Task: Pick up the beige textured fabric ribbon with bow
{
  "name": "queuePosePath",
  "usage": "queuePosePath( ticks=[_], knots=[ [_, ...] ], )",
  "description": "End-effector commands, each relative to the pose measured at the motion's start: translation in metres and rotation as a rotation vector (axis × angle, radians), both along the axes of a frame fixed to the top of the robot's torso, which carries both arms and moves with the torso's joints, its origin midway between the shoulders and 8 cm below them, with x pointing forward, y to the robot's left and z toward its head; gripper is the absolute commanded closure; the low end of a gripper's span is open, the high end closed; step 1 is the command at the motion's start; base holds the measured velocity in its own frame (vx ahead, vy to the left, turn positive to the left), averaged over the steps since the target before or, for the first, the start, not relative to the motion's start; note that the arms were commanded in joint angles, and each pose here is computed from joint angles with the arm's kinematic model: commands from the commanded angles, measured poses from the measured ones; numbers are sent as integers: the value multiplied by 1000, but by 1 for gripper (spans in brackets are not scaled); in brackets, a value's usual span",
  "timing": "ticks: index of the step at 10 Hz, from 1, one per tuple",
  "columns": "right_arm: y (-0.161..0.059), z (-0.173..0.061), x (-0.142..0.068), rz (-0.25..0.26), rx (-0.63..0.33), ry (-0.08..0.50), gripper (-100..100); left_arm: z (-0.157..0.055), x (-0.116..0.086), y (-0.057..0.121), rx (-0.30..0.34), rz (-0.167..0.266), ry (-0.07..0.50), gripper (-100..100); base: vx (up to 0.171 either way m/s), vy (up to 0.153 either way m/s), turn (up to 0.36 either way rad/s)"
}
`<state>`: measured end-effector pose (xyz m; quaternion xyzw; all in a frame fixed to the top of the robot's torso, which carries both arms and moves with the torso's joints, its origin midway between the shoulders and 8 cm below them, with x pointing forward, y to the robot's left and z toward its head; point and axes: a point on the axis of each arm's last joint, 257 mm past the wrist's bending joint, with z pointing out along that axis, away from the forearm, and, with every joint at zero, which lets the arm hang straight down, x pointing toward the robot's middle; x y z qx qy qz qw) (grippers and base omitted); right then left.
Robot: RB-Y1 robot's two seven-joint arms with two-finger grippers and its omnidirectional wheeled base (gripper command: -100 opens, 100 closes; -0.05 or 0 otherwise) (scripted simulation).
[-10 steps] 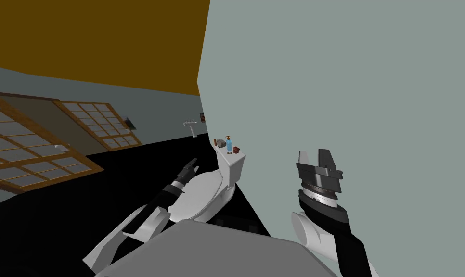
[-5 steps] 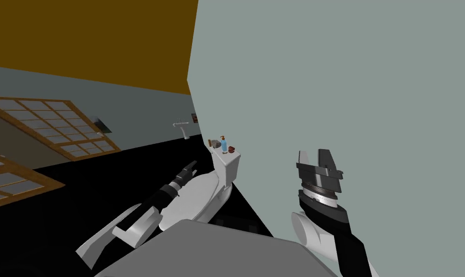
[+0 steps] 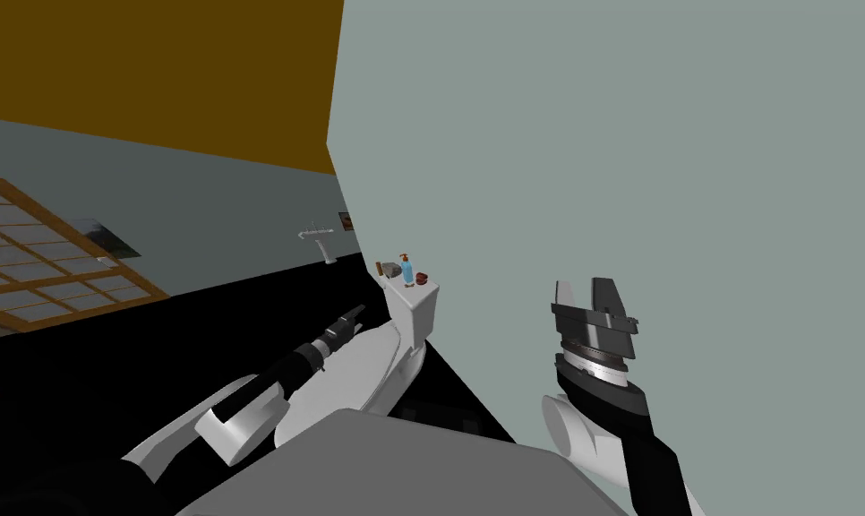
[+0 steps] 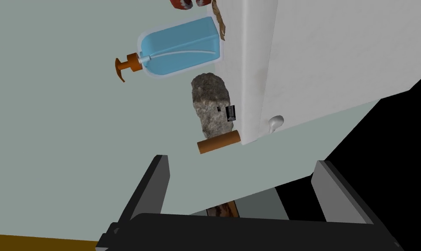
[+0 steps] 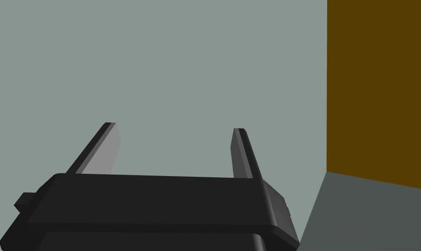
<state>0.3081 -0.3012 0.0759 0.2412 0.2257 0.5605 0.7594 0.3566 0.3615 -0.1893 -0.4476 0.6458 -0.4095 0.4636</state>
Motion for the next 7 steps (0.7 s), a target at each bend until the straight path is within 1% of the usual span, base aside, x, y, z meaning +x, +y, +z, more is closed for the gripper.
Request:
queuePosePath(
  ticks=[1, 2, 3, 4, 5, 6, 7],
  knots=[
    [0, 0, 0, 0, 0, 0, 0, -1, 1, 1, 20, -15, 16, -100, -5, 4, 55],
    [0, 0, 0, 0, 0, 0, 0, -14, -4, 9, 21, -6, 76, -100, -6, -5, -259],
    [0, 0, 0, 0, 0, 0, 0, -13, -3, 9, 40, -22, 82, -100, -10, 6, -166],
    [0, 0, 0, 0, 0, 0, 0, -25, -9, 18, 37, -8, 140, -100, -11, 5, -279],
    [0, 0, 0, 0, 0, 0, 0, -24, -8, 17, 59, -25, 147, -100, -11, 10, -144],
    [0, 0, 0, 0, 0, 0, 0, -23, -7, 17, 72, -36, 151, -100, -4, 6, 17],
    [0, 0, 0, 0, 0, 0, 0, -35, -13, 26, 72, -22, 209, -100, -3, -2, -268]
  ],
)
